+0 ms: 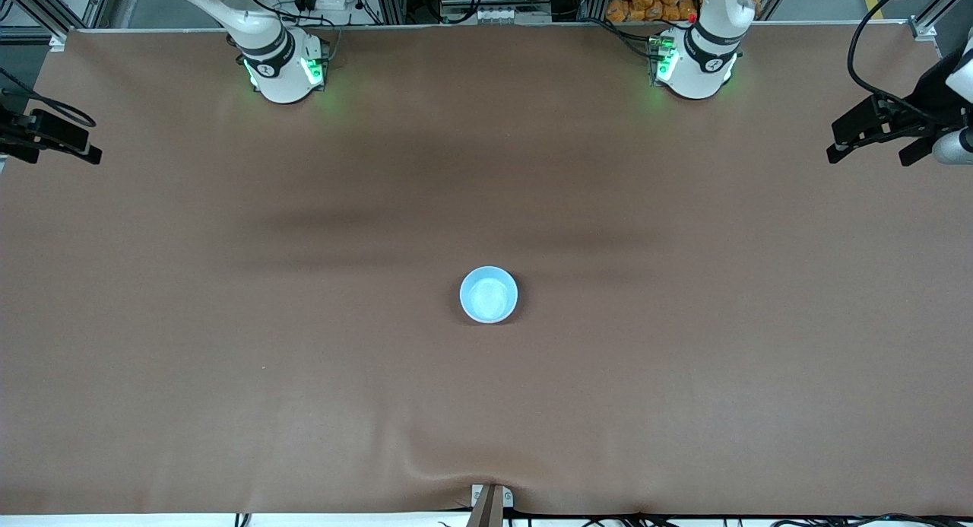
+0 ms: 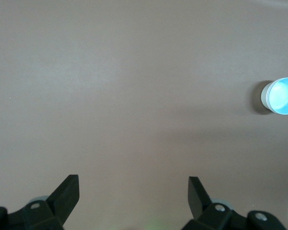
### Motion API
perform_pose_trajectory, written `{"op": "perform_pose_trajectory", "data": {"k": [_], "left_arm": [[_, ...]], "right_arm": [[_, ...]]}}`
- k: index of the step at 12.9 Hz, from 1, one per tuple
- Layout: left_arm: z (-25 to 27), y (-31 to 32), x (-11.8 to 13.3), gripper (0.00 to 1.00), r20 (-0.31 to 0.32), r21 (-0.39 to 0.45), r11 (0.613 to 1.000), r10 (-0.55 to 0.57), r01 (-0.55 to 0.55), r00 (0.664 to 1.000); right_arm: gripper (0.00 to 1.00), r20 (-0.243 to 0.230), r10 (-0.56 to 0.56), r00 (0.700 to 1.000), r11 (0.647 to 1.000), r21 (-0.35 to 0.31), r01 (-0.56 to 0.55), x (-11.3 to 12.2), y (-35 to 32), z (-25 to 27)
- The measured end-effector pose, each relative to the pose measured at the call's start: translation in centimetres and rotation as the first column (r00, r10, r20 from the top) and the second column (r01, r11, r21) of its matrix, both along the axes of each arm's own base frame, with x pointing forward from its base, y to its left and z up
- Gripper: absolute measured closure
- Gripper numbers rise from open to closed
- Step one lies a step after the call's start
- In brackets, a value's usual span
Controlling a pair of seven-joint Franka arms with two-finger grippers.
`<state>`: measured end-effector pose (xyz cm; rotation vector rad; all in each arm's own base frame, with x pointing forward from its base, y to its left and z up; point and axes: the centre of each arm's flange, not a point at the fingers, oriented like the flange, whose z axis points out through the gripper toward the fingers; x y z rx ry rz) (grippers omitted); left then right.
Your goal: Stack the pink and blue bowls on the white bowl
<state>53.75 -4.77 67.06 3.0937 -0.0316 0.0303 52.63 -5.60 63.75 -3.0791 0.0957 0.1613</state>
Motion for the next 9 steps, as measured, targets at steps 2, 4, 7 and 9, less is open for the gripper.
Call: {"op": "perform_pose_trajectory", "data": {"k": [2, 4, 7, 9], "left_arm": [[-0.02, 0.00, 0.01, 0.00, 0.000, 0.000, 1.000, 0.000, 0.000, 1.000], [-0.09, -0.01, 0.05, 0.00, -0.002, 0.000, 1.000, 0.000, 0.000, 1.000], [-0.13, -0.01, 0.06, 0.00, -0.002, 0.000, 1.000, 0.000, 0.000, 1.000], [-0.13, -0.01, 0.06, 0.00, -0.003, 0.000, 1.000, 0.000, 0.000, 1.000]], "right_arm": [[0.00, 0.005, -0.001, 1.000, 0.999, -0.040, 0.001, -0.13, -0.38, 0.40], [0.00, 0.006, 0.000, 1.000, 0.999, -0.049, 0.000, -0.18, -0.42, 0.50], [0.00, 0.009, -0.004, 1.000, 0.999, -0.050, 0.004, -0.16, -0.65, 0.52], [0.00, 0.010, -0.004, 1.000, 0.999, -0.050, 0.005, -0.15, -0.68, 0.53]]}}
